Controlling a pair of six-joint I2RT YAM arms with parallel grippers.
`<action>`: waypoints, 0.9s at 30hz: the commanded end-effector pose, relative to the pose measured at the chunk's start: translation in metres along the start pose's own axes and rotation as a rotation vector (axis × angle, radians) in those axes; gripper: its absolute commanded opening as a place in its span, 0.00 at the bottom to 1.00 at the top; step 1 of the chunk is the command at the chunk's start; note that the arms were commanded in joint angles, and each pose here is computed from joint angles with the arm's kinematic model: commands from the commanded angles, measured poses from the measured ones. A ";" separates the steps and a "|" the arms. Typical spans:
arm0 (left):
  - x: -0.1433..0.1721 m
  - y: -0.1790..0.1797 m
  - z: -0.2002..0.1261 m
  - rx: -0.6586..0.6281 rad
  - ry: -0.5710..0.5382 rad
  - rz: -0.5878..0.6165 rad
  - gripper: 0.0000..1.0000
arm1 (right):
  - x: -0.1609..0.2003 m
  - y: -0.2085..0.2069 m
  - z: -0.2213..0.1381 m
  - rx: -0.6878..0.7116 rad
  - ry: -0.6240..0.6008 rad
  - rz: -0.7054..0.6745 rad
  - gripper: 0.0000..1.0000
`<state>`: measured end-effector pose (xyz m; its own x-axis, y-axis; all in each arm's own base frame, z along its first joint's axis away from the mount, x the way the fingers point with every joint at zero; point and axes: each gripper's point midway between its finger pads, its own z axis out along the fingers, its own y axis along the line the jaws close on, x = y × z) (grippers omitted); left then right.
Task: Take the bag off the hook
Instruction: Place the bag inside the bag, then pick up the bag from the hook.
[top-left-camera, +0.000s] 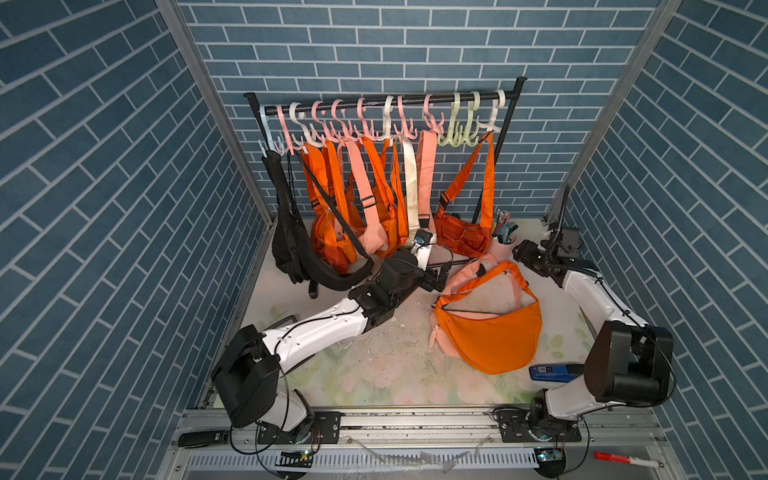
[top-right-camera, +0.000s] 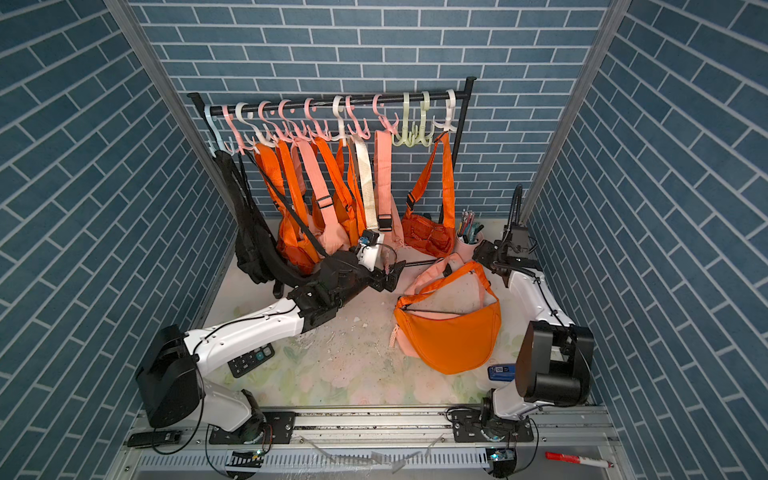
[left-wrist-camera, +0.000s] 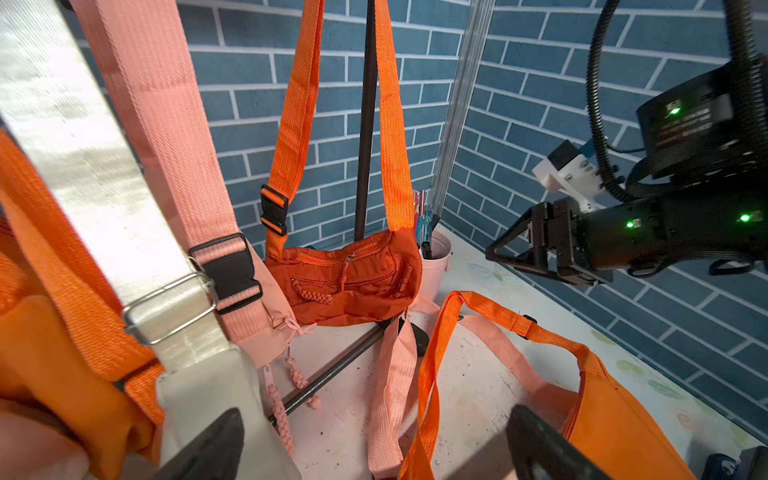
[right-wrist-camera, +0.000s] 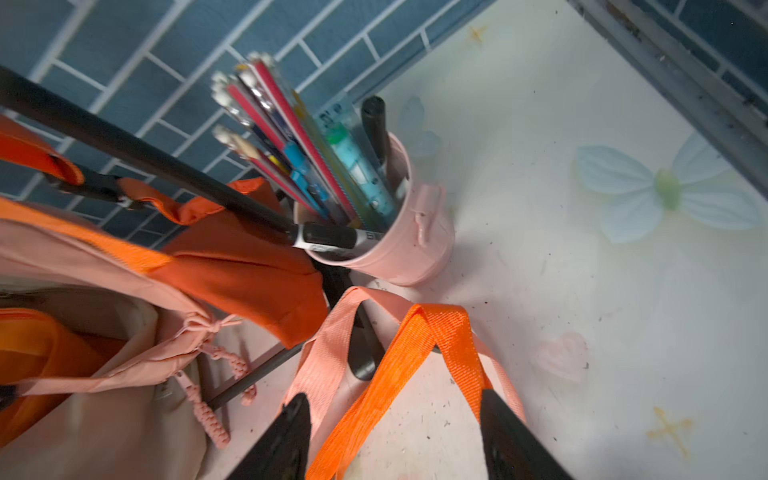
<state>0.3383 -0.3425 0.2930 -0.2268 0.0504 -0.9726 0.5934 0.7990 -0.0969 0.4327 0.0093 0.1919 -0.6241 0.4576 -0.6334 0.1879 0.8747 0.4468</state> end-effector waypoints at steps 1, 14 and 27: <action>-0.010 0.010 -0.017 -0.029 0.020 0.030 0.99 | -0.009 0.013 -0.031 -0.031 -0.036 -0.037 0.69; -0.045 0.016 -0.082 0.007 0.048 0.069 0.99 | -0.031 0.077 -0.123 -0.293 -0.245 -0.129 0.63; -0.040 0.024 -0.126 0.011 0.002 0.148 0.99 | -0.058 0.148 -0.105 -0.458 -0.189 -0.267 0.67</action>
<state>0.2646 -0.2556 0.3542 -0.1604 0.1578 -0.9744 0.6382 0.7696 0.0196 0.4091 0.0809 0.3476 -0.4594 0.3445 -0.8187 -0.2503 0.8341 0.4915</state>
